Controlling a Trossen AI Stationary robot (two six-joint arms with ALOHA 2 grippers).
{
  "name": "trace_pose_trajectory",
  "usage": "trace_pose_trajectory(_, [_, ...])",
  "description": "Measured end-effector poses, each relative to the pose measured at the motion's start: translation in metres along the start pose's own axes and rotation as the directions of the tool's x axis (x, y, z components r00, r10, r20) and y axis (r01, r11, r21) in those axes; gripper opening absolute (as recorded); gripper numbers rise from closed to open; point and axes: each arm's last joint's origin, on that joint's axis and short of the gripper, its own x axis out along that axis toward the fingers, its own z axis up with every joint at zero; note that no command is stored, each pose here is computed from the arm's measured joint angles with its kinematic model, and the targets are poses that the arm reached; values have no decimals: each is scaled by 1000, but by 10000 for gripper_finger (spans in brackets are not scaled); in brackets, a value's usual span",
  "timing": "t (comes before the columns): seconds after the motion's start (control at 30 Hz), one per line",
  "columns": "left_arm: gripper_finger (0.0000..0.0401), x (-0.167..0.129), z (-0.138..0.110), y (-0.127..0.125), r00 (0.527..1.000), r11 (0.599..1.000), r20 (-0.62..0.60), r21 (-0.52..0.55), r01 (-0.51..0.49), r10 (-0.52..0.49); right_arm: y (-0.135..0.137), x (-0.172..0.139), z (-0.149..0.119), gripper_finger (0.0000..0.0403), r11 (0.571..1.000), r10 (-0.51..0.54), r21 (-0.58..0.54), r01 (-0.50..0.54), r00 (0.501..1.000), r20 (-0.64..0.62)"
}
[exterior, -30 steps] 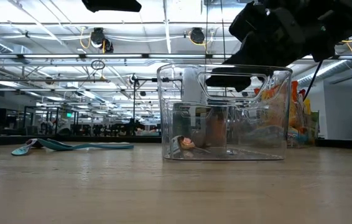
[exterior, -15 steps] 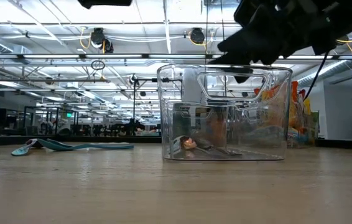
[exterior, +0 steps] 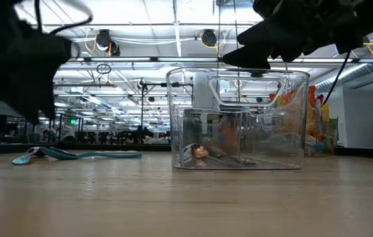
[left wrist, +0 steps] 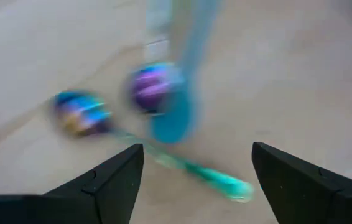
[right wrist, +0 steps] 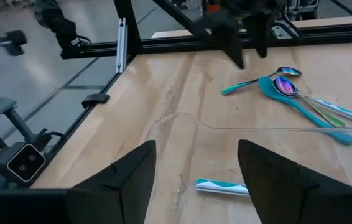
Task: Pick & Place Food Item
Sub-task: Put the bottom rainbow spoon into the bottom transparent bin
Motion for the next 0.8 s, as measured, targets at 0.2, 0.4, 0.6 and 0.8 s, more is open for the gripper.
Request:
trace_pose_trajectory(0.2, [308, 26, -5, 36, 981, 948, -62, -250, -195, 186, 0, 0, 0, 215, 1000, -1, 0, 1, 1000, 0])
trace_pose_trajectory(0.4, [308, 47, -4, 51, 978, 913, -113, -353, -203, 174, 0, 0, 0, 213, 1000, -1, 0, 1, 1000, 0])
trace_pose_trajectory(0.6, [290, 52, 1, 57, 975, 902, -141, -376, -214, 173, 0, 0, 0, 212, 1000, -2, 0, 2, 1000, 0])
trace_pose_trajectory(0.8, [194, 53, 1, 58, 973, 902, -147, -370, -222, 179, 0, 0, 0, 212, 1000, -2, 0, 2, 1000, 0])
